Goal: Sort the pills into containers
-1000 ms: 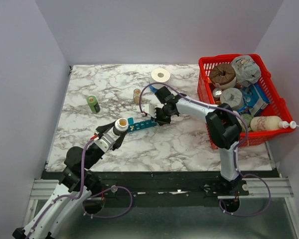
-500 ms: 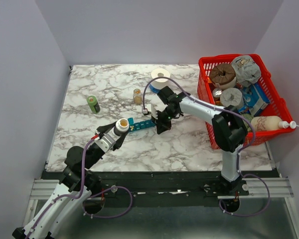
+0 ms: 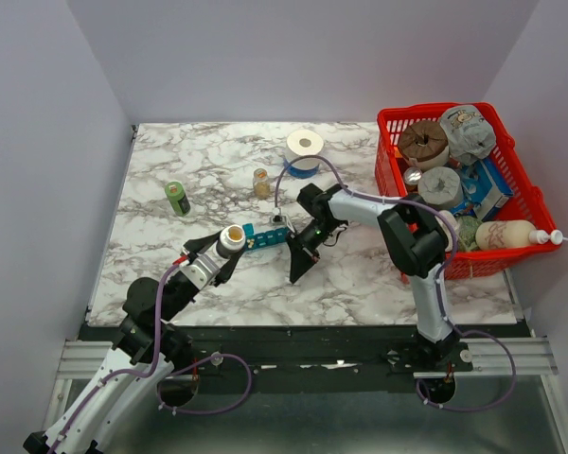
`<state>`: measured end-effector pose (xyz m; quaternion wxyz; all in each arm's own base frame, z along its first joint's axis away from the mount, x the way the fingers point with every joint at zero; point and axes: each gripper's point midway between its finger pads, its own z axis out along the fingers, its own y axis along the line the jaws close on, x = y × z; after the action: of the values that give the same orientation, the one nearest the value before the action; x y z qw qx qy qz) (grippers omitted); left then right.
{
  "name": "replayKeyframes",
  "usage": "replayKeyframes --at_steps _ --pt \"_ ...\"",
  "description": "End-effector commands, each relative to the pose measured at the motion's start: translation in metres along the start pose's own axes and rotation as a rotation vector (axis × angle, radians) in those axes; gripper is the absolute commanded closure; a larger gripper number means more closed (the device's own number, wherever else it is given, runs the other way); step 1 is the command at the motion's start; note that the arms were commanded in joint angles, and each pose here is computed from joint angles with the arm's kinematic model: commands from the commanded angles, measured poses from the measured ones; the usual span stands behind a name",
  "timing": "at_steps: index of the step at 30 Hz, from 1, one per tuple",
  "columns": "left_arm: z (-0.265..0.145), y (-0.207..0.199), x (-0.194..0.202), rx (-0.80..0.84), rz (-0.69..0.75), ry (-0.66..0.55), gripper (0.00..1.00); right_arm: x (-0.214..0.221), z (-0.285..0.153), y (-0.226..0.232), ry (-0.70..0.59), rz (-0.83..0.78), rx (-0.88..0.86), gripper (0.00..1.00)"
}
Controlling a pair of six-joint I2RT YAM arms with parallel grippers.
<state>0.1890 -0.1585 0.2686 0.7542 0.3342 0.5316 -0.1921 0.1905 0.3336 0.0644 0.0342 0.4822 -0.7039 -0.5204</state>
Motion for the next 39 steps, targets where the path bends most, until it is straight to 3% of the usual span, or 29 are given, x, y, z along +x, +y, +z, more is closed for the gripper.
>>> replayKeyframes --at_steps 1,39 --pt "0.000 0.004 -0.021 -0.001 0.006 -0.053 1.00 -0.002 0.009 0.018 -0.055 0.153 -0.171 0.97" --pt "0.000 0.004 -0.021 -0.003 0.006 -0.053 1.00 0.014 0.018 -0.022 -0.008 0.248 -0.095 0.83"
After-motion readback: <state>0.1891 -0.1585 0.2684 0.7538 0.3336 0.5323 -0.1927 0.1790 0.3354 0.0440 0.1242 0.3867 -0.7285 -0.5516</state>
